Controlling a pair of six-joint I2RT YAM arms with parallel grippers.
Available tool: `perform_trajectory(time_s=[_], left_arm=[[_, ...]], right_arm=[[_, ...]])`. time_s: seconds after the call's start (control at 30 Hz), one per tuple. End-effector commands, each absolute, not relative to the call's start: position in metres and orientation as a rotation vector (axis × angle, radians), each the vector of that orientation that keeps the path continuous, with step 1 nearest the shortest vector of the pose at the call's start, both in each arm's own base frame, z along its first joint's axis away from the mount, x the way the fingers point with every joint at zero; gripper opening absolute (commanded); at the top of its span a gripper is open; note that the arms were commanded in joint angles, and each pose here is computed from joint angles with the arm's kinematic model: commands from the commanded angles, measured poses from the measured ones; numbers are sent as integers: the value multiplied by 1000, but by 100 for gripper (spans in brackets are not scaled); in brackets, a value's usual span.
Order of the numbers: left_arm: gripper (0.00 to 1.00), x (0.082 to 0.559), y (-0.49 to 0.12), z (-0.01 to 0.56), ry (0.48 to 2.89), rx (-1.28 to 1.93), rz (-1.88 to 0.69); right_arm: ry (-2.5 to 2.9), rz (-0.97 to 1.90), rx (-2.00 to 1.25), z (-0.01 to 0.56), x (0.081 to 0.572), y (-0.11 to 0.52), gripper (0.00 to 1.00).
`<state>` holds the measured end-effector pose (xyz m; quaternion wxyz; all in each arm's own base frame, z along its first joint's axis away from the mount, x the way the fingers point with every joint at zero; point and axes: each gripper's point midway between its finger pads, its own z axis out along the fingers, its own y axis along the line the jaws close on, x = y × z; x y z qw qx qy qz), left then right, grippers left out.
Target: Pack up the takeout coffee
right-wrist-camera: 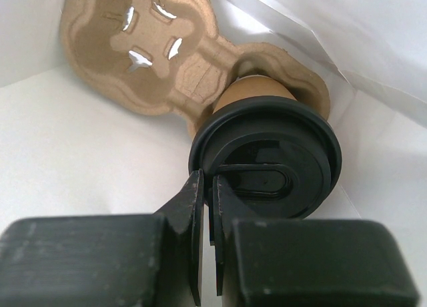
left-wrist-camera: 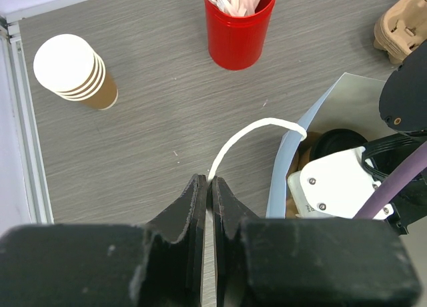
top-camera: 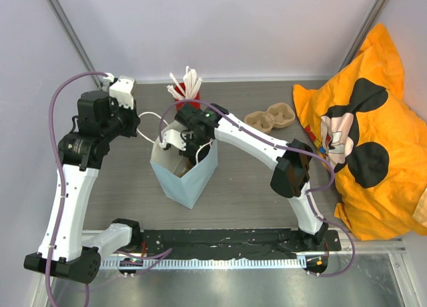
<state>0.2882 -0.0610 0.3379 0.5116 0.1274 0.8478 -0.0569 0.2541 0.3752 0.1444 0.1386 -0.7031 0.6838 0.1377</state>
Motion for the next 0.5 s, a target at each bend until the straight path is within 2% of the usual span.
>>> perform_trajectory(time_s=[0.0,0.47], left_arm=[[9,288,-61,354,1983,296,-145],[9,287,-61,354,1982,298,-149]], right_arm=[[1958,405,-2025,151,255,374,1],[1983,406,-2038,141,253,372,1]])
